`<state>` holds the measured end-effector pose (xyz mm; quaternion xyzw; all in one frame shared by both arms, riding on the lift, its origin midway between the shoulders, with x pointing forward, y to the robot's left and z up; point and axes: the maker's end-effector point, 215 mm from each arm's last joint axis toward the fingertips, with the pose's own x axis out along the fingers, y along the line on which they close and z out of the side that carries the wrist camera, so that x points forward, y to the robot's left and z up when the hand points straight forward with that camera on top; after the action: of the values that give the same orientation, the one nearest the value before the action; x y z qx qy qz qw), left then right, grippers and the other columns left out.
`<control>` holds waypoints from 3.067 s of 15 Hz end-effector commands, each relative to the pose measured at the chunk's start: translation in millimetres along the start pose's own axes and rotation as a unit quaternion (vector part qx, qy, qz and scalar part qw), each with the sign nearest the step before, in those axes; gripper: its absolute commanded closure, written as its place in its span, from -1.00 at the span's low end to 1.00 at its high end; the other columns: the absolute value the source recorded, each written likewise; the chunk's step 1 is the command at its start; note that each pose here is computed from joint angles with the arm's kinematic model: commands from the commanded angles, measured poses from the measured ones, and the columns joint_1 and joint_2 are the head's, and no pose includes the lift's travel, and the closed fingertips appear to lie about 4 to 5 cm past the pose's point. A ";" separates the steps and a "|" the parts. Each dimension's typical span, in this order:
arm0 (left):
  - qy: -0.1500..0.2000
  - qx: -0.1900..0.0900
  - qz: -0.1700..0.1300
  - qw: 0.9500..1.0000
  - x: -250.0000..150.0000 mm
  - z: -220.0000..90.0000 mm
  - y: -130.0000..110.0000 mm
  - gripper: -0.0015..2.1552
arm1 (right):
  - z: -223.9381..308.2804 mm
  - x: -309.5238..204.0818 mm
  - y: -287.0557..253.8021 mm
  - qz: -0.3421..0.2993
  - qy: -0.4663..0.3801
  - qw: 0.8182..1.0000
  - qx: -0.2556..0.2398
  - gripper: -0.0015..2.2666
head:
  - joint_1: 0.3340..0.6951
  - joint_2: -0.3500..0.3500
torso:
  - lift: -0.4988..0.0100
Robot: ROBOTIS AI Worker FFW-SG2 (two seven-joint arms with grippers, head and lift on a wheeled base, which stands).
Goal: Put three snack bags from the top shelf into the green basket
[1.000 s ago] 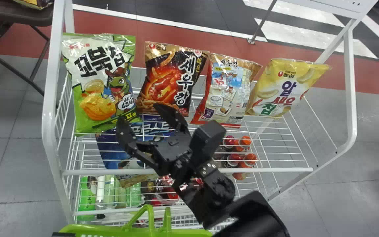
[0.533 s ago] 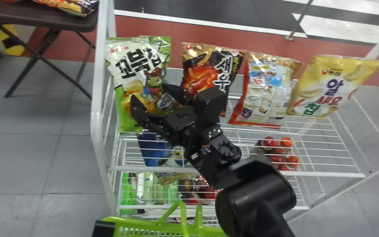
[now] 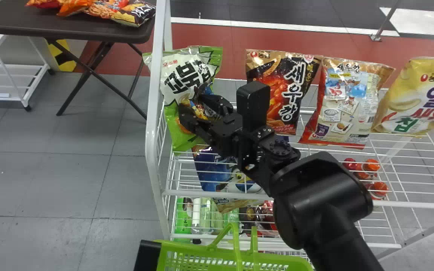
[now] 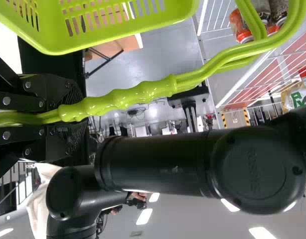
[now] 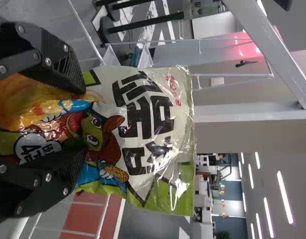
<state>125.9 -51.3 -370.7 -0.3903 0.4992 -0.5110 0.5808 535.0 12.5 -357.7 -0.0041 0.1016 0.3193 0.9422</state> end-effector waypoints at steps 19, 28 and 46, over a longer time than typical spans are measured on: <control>0.015 0.002 0.001 1.000 12.4 -16.7 -9.5 0.99 | 14.1 -212.7 -18.1 0.017 0.087 0.991 0.096 0.96 | 1.00 -0.98 | 0.77; -0.003 0.012 0.011 1.000 6.1 1.5 -1.5 0.99 | -23.1 -376.9 -31.4 -0.021 0.231 0.947 0.223 0.96 | 1.00 -1.00 | 0.77; -0.028 0.050 0.003 0.998 3.1 25.9 -11.9 0.99 | -158.2 -372.3 91.4 0.105 0.345 0.833 0.419 0.96 | 1.00 -1.00 | 0.77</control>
<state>147.9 -56.7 -356.2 -0.3725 0.4605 -0.5214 0.6143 169.4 -157.1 -430.5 0.2870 0.5349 0.3160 0.7292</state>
